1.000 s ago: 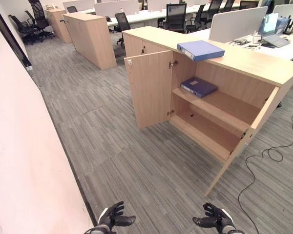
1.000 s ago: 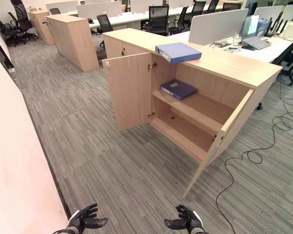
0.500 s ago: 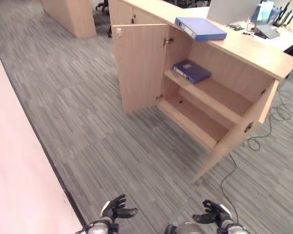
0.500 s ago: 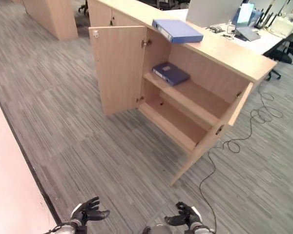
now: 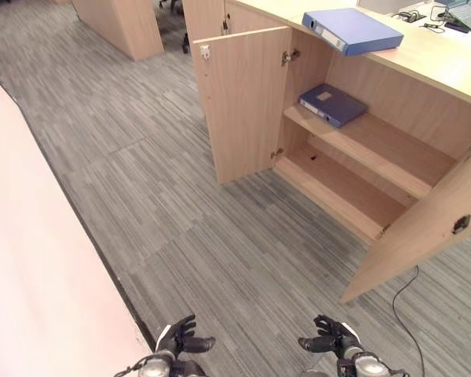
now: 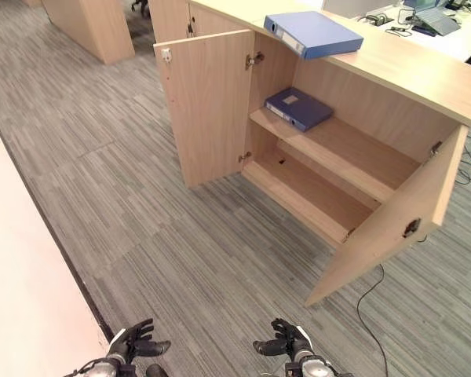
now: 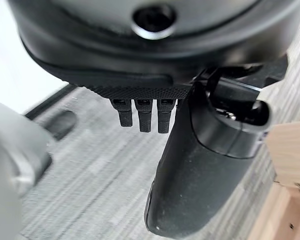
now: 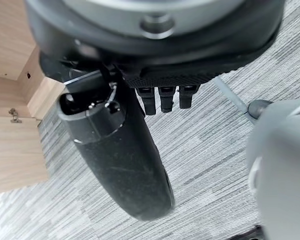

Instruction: Put the empty folder in the office cabinet

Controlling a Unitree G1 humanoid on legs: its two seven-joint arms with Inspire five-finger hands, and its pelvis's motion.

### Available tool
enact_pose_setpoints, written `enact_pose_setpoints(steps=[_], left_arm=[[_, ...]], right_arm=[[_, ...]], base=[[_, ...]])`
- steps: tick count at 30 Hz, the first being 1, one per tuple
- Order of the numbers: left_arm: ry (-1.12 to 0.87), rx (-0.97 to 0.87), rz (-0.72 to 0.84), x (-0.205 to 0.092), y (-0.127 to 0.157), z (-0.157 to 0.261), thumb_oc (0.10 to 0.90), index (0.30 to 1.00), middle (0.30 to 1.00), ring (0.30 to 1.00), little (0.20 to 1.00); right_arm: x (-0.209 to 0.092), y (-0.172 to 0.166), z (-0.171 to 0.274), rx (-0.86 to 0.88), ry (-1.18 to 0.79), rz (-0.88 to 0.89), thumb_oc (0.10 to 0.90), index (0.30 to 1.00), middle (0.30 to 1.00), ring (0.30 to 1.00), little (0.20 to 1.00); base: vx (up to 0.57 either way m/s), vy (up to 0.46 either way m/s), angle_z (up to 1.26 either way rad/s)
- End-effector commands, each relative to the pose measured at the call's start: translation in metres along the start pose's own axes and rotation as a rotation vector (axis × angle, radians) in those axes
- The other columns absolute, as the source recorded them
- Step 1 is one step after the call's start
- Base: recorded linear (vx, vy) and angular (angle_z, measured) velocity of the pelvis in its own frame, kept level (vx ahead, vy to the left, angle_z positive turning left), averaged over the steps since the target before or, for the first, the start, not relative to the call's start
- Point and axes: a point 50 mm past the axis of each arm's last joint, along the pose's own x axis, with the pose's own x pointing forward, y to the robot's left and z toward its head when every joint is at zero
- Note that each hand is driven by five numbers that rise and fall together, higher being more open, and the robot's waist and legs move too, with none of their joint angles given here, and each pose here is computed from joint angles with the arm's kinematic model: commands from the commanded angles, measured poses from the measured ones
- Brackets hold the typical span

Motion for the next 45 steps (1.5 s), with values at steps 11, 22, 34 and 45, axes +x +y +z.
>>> enact_pose_setpoints(steps=[11, 22, 34, 45], left_arm=[[-0.197, 0.003, -0.037, 0.006, -0.008, 0.045, 0.8, 0.9, 0.9, 0.9, 0.9], [-0.157, 0.053, -0.03, 0.006, -0.008, 0.034, 0.8, 0.9, 0.9, 0.9, 0.9], [-0.108, 0.073, -0.055, 0.005, -0.017, 0.022, 0.8, 0.9, 0.9, 0.9, 0.9], [-0.202, 0.096, -0.1, 0.011, -0.03, 0.053, 0.8, 0.9, 0.9, 0.9, 0.9]], right_arm=[[0.004, -0.023, 0.068, -0.003, -0.257, -0.046, 0.8, 0.9, 0.9, 0.9, 0.9], [-0.002, -0.047, 0.054, 0.042, -0.21, -0.133, 0.8, 0.9, 0.9, 0.9, 0.9], [-0.007, -0.058, 0.042, 0.071, -0.185, -0.156, 0.8, 0.9, 0.9, 0.9, 0.9], [-0.005, -0.056, 0.051, 0.061, -0.209, -0.14, 0.8, 0.9, 0.9, 0.9, 0.9]], base=[[0.25, 0.164, 0.04], [0.3, -0.124, 0.31], [0.32, -0.249, 0.18], [0.23, -0.319, -0.4]])
